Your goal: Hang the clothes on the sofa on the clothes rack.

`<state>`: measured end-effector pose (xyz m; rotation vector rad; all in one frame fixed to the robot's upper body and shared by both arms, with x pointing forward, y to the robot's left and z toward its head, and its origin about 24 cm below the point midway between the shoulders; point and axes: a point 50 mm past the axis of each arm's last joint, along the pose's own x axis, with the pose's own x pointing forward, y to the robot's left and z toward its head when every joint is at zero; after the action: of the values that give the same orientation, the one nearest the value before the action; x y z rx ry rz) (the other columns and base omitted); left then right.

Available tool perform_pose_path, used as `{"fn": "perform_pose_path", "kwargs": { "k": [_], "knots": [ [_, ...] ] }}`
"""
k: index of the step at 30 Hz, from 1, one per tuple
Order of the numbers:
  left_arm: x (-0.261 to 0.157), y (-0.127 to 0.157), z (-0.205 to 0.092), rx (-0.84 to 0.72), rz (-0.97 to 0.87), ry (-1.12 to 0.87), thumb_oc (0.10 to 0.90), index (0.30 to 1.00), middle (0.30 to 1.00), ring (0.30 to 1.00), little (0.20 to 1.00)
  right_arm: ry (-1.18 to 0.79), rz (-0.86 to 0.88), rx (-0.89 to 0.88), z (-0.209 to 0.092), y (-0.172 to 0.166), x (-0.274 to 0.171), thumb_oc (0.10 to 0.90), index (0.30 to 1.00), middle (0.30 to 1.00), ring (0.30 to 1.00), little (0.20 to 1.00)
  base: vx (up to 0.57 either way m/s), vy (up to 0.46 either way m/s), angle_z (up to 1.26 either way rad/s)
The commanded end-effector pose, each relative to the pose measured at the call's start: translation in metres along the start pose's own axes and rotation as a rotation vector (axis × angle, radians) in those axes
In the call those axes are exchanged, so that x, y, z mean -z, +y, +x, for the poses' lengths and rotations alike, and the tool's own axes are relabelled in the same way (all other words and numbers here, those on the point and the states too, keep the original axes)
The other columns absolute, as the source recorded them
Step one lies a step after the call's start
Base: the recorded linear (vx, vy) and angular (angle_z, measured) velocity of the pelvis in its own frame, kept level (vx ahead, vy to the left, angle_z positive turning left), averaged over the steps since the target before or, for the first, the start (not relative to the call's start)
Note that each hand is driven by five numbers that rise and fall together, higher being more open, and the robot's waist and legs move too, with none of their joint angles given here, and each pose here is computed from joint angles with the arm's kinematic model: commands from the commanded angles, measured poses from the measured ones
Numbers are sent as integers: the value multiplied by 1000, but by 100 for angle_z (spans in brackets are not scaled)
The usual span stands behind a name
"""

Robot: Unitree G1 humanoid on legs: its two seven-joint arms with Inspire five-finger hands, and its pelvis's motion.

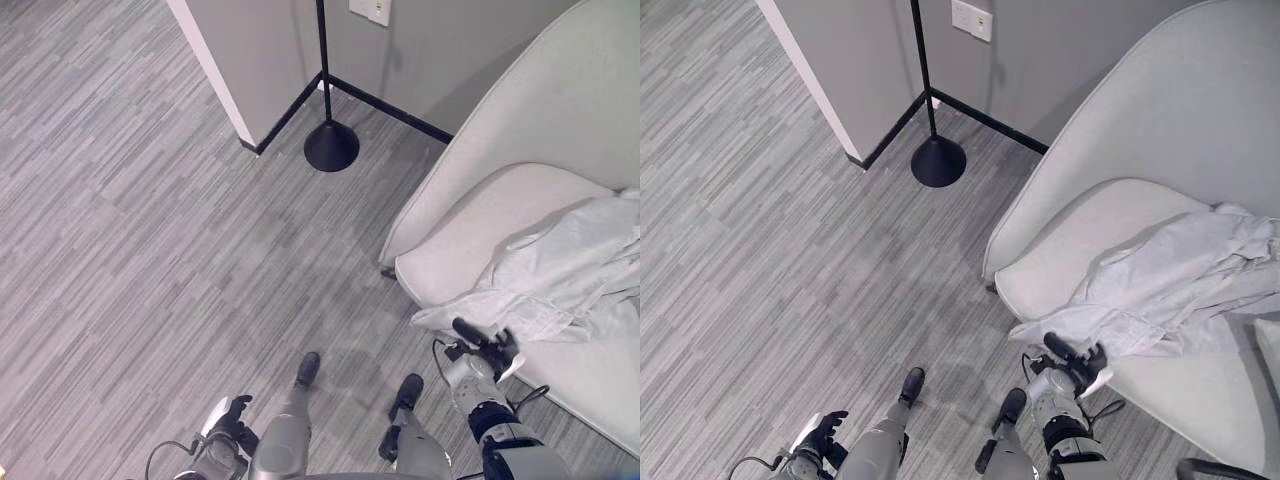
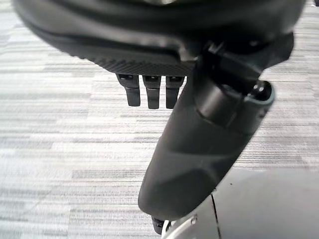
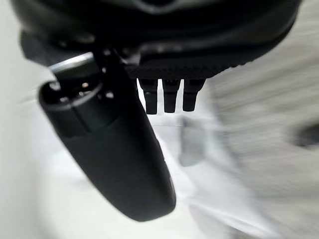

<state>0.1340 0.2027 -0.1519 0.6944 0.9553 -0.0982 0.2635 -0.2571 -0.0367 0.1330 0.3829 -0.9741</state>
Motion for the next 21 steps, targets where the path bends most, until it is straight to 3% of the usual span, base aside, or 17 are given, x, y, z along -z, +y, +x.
{"fn": "perform_pose_path", "kwargs": {
  "k": [1, 8, 16, 21],
  "knots": [
    [-35, -10, 3, 1, 57, -138, 800, 900, 900, 900, 900, -365, -216, 160, 21, -30, -61, 800, 900, 900, 900, 900, 0, 0, 0],
    [-35, -2, 5, -12, 102, -157, 800, 900, 900, 900, 900, -329, -244, 254, 40, -46, -72, 800, 900, 900, 900, 900, -16, 17, 2],
    [-29, 4, 7, -22, 63, -93, 800, 900, 900, 900, 900, 21, -245, 256, 58, -61, -38, 800, 900, 900, 900, 900, -7, 10, 0],
    [-28, 11, 10, -27, 8, -56, 800, 900, 900, 900, 900, 244, -105, 208, 51, -61, -9, 800, 900, 900, 900, 900, 5, 0, 1]
  ]
}}
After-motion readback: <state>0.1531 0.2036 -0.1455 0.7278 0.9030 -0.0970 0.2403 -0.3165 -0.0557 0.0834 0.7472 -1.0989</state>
